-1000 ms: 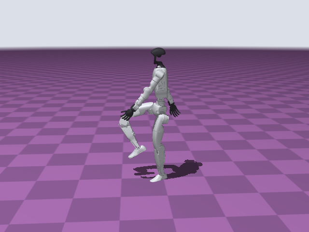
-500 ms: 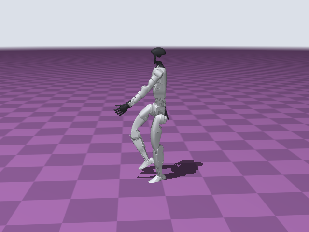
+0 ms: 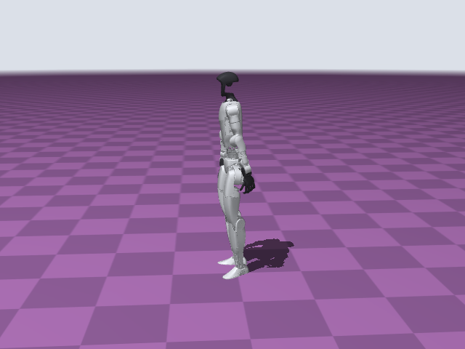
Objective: Upper body actions
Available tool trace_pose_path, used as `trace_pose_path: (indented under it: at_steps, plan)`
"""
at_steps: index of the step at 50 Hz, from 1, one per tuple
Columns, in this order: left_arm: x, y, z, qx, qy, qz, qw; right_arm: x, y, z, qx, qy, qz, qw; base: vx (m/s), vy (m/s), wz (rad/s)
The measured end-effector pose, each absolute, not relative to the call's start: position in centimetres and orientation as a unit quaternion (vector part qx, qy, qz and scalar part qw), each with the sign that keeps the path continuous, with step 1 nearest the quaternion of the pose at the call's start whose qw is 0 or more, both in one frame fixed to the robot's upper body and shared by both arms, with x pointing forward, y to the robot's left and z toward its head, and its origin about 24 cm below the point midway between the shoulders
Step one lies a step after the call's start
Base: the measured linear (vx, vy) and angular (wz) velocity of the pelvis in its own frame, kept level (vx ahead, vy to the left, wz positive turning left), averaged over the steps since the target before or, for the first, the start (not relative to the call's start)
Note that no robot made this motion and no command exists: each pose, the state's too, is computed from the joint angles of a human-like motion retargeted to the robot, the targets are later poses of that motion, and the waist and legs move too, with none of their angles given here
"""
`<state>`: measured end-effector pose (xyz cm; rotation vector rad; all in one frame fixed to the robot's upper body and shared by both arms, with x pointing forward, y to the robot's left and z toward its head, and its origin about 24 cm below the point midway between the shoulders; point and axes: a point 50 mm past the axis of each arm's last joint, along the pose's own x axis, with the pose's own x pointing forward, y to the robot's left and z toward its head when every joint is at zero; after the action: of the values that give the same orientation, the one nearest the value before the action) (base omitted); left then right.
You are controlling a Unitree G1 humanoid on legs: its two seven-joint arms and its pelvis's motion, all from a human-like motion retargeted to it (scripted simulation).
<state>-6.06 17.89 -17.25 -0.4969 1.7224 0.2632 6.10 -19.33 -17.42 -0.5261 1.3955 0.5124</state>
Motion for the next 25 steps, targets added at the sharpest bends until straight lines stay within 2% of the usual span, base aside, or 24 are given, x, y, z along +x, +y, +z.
trace_pose_path:
  at_steps: [10,18,25]
  plan:
    - [-3.5,19.2,-17.6,-0.171,0.721,0.116,0.661,1.9,-19.0,-17.8,-0.216,0.668,0.222,0.677,-0.11,-0.14,0.25]
    - [-1.6,19.0,-17.9,-0.127,0.706,0.088,0.692,0.2,-19.6,-17.7,-0.222,0.683,0.214,0.663,-0.01,0.1,-0.05]
    - [0.8,18.3,-18.0,-0.111,0.693,0.056,0.711,-1.5,-20.1,-17.6,-0.179,0.698,0.162,0.674,-0.03,0.17,0.18]
